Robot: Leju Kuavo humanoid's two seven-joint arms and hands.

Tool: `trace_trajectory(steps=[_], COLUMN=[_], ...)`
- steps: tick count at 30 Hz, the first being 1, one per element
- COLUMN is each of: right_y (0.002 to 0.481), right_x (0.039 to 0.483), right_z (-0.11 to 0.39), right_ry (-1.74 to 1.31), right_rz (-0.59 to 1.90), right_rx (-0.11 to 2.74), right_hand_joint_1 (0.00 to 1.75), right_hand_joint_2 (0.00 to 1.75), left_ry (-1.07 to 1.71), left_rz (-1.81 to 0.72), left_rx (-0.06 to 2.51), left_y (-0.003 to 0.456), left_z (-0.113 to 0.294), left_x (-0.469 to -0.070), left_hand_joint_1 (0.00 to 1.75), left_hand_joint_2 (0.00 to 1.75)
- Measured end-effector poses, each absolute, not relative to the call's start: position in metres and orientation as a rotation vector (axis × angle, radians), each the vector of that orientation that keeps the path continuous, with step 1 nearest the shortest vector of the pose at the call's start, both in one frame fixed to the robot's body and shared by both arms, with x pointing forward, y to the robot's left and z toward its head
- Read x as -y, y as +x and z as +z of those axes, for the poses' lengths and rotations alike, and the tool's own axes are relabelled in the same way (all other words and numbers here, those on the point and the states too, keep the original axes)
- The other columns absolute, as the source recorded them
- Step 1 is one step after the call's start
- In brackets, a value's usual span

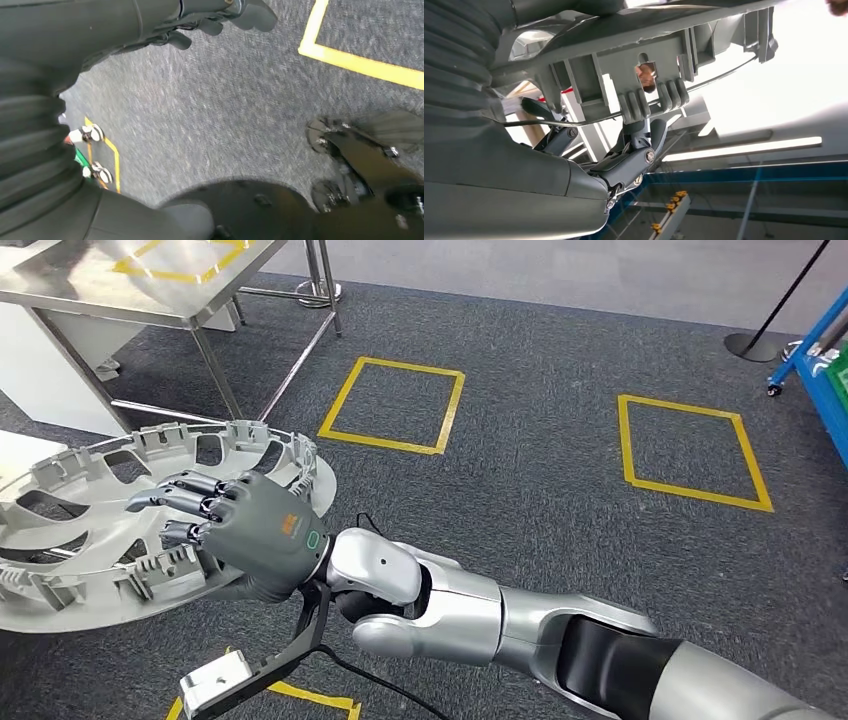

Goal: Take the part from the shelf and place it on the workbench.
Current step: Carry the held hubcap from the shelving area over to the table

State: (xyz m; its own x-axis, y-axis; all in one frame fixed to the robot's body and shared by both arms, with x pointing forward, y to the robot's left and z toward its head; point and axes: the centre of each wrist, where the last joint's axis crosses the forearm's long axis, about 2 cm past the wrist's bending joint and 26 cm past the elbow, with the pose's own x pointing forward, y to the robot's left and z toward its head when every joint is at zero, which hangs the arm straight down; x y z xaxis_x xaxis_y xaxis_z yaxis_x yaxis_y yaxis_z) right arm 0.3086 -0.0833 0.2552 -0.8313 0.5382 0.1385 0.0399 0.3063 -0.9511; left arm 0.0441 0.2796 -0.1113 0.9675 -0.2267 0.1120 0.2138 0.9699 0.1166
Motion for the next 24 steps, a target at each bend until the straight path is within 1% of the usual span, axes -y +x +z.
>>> trace_trajectory(steps=[24], right_y=[0.3094], right_x=[0.0858], right_z=[0.2554], right_ry=[-0.531], right_rz=[1.546], right_rx=[2.133], right_hand_joint_1=[1.75], right_hand_joint_2=[1.75], left_ry=[0.107], left_rz=[-0.221], left_rx=[0.126], left_y=[0.048], left_z=[-0.1109], left_x=[-0.2803], left_hand_joint_1=[0.0], left_hand_joint_2=[1.75])
